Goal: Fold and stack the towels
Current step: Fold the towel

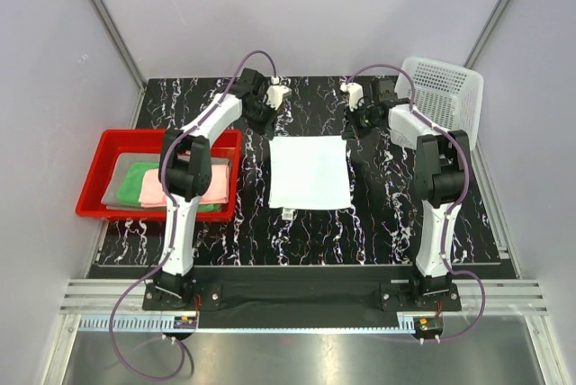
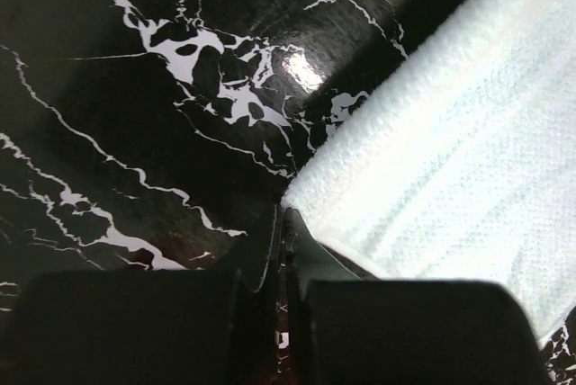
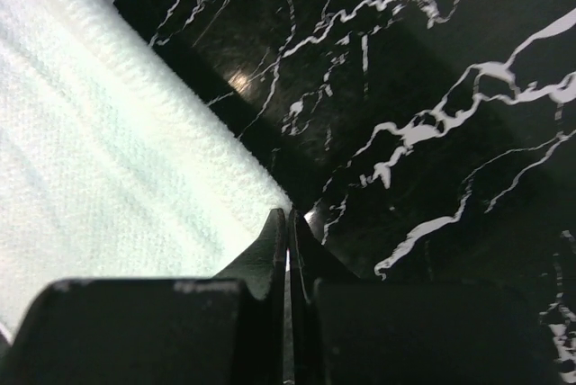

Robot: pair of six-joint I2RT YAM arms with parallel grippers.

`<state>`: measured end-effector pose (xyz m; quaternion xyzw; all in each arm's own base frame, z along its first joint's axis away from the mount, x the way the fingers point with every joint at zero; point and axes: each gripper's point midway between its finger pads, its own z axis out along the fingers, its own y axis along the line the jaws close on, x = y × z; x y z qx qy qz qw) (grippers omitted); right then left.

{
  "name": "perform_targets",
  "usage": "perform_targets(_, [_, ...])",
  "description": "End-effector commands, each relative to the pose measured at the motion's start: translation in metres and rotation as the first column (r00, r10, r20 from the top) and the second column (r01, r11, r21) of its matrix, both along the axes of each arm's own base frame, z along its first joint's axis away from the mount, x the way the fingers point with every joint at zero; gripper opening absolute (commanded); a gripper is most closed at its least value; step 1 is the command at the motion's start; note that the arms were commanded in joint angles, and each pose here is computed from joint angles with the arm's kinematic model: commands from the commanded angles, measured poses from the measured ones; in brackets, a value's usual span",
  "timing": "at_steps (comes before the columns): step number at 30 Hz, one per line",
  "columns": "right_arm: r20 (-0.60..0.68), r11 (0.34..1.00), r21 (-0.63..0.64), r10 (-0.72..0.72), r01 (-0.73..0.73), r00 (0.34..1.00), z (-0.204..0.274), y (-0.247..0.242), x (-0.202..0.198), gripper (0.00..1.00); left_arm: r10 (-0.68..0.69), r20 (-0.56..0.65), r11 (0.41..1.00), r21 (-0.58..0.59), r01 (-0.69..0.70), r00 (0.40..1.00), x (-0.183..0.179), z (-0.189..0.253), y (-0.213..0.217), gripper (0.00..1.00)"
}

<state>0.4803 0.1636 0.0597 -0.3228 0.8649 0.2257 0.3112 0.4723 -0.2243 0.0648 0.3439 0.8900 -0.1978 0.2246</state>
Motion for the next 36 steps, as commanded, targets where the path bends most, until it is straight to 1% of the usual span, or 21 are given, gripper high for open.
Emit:
perform_targets(1, [0.173,0.999,-0.025,-0.026,0.031,0.985,0.028,-0.011,0.04,0.0,-0.009,0.14,1.0,-0.025,0.013,0.99,0.028,0.026,-0.007,0.0])
perform_targets(3, [0.21,0.999,-0.025,-0.025,0.031,0.977,0.03,-0.012,0.046,0.0,-0.007,0.146,0.999,-0.03,0.012,0.989,0.028,0.024,-0.007,0.0])
perform_targets(5, [0.253,0.999,-0.042,-0.021,0.032,0.967,0.032,-0.013,0.052,0.0,0.002,0.184,1.0,-0.029,0.003,0.983,0.034,0.03,-0.006,0.0])
perform_targets(9, [0.265,0.996,-0.065,-0.036,0.055,0.964,0.029,-0.019,0.057,0.0,0.003,0.193,1.0,-0.004,-0.002,0.981,0.034,0.026,-0.001,0.0])
perform_targets(14, [0.281,0.998,-0.038,-0.028,0.04,0.959,0.038,-0.015,0.051,0.0,-0.008,0.218,1.0,-0.002,0.008,0.976,0.027,0.037,0.002,0.0])
perform_targets(15, [0.283,0.999,-0.035,-0.029,0.041,0.959,0.04,-0.015,0.044,0.0,-0.008,0.223,1.0,0.002,0.008,0.975,0.025,0.039,0.004,0.0])
perform_targets(16, [0.287,0.998,-0.037,-0.03,0.042,0.958,0.042,-0.016,0.042,0.0,-0.011,0.258,1.0,-0.003,0.012,0.966,0.024,0.052,0.003,0.0])
perform_targets(17, [0.295,0.998,-0.037,-0.034,0.047,0.955,0.044,-0.017,0.041,0.0,-0.02,0.246,1.0,0.004,0.019,0.969,0.017,0.047,0.004,0.0])
perform_targets(19, [0.3,0.998,-0.047,-0.036,0.053,0.953,0.044,-0.02,0.031,0.0,-0.035,0.281,0.999,0.005,0.035,0.959,0.013,0.061,0.004,0.0])
perform_targets(20, [0.31,0.997,-0.049,-0.034,0.052,0.95,0.046,-0.021,0.026,0.0,-0.045,0.273,0.999,0.01,0.044,0.961,0.006,0.058,0.003,0.0])
perform_targets(23, [0.321,0.997,-0.041,-0.047,0.064,0.946,0.051,-0.023,0.02,0.0,-0.064,0.295,0.998,0.017,0.062,0.953,-0.004,0.067,-0.001,0.0])
perform_targets(26, [0.347,0.996,-0.034,-0.066,0.083,0.936,0.064,-0.026,0.012,0.0,-0.082,0.284,0.997,0.026,0.078,0.955,-0.017,0.068,-0.006,0.0])
perform_targets(28, [0.334,0.994,-0.046,-0.078,0.099,0.939,0.058,-0.03,0.003,0.0,-0.085,0.268,0.996,0.028,0.081,0.96,-0.026,0.066,-0.007,0.0])
perform_targets(32, [0.346,0.992,-0.027,-0.108,0.125,0.932,0.067,-0.034,-0.015,0.0,-0.089,0.258,0.996,0.037,0.082,0.962,-0.044,0.065,-0.006,0.0])
perform_targets(36, [0.285,0.99,-0.015,-0.132,0.142,0.949,0.054,-0.032,-0.038,0.0,-0.089,0.245,0.996,0.049,0.079,0.965,-0.061,0.063,-0.005,0.0])
